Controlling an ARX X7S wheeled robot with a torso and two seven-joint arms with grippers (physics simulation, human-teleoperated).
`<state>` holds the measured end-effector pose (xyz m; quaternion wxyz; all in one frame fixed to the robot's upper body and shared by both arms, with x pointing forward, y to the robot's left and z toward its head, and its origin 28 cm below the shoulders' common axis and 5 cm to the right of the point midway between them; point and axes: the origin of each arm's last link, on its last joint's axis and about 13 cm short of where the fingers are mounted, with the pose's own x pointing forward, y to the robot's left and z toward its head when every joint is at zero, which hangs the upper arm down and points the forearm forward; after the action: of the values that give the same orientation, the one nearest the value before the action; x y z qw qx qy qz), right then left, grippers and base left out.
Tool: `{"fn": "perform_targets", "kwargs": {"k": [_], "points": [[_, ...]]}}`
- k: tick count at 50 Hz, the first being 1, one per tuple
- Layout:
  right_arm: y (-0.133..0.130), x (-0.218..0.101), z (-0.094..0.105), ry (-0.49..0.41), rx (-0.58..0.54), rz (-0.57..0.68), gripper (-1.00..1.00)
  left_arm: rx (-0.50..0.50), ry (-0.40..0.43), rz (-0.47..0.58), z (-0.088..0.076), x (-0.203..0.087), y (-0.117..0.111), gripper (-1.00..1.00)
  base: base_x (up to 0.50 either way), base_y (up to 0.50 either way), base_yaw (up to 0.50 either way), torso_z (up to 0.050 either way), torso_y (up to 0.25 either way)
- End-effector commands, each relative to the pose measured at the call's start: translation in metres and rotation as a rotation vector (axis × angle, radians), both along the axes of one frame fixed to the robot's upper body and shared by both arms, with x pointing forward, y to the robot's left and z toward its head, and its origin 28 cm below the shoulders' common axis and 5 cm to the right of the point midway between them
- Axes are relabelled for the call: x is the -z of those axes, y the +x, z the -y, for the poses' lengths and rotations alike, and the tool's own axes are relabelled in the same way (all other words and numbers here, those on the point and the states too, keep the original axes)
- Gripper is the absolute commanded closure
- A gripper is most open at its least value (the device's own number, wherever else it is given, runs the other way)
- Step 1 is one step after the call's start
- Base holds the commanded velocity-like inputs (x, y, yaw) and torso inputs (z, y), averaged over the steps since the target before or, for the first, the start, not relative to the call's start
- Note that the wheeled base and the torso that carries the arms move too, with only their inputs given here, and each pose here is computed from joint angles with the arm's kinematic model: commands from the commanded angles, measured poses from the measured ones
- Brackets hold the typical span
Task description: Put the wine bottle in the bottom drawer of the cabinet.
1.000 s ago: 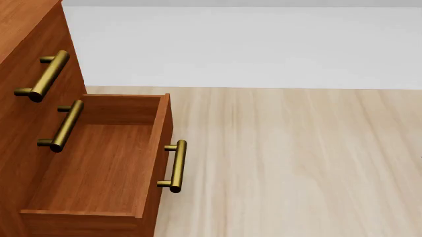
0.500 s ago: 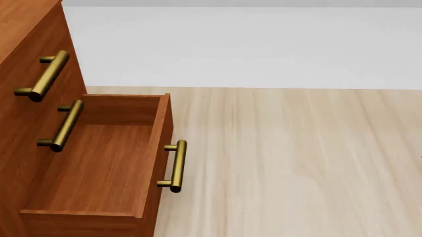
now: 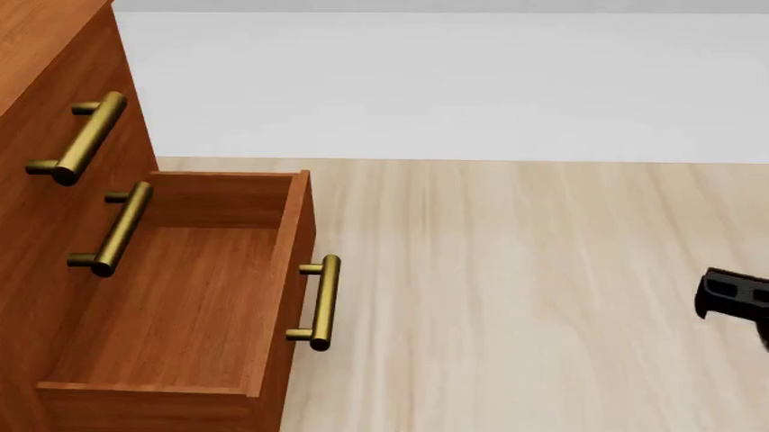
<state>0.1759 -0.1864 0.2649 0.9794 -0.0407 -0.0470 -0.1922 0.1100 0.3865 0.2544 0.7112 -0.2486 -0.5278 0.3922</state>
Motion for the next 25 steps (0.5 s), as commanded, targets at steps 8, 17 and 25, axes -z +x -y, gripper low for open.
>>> {"fn": "perform_targets", "kwargs": {"k": [8, 17, 25], "points": [[0.01, -0.049, -0.027, -0.044, -0.182, 0.059, 1.0, 0.003, 0.004, -0.006, -0.002, 0.003, 0.002, -1.0, 0.0, 0.0, 0.0, 0.0, 0.001], [0.023, -0.061, -0.04, -0.028, -0.36, -0.03, 1.0, 0.002, 0.0, -0.008, -0.005, 0.007, 0.005, -1.0, 0.0, 0.0, 0.0, 0.0, 0.0], [0.034, -0.077, -0.049, 0.008, -0.465, -0.088, 1.0, 0.002, 0.0, -0.013, -0.009, 0.012, 0.008, -1.0, 0.0, 0.0, 0.0, 0.0, 0.001]]}}
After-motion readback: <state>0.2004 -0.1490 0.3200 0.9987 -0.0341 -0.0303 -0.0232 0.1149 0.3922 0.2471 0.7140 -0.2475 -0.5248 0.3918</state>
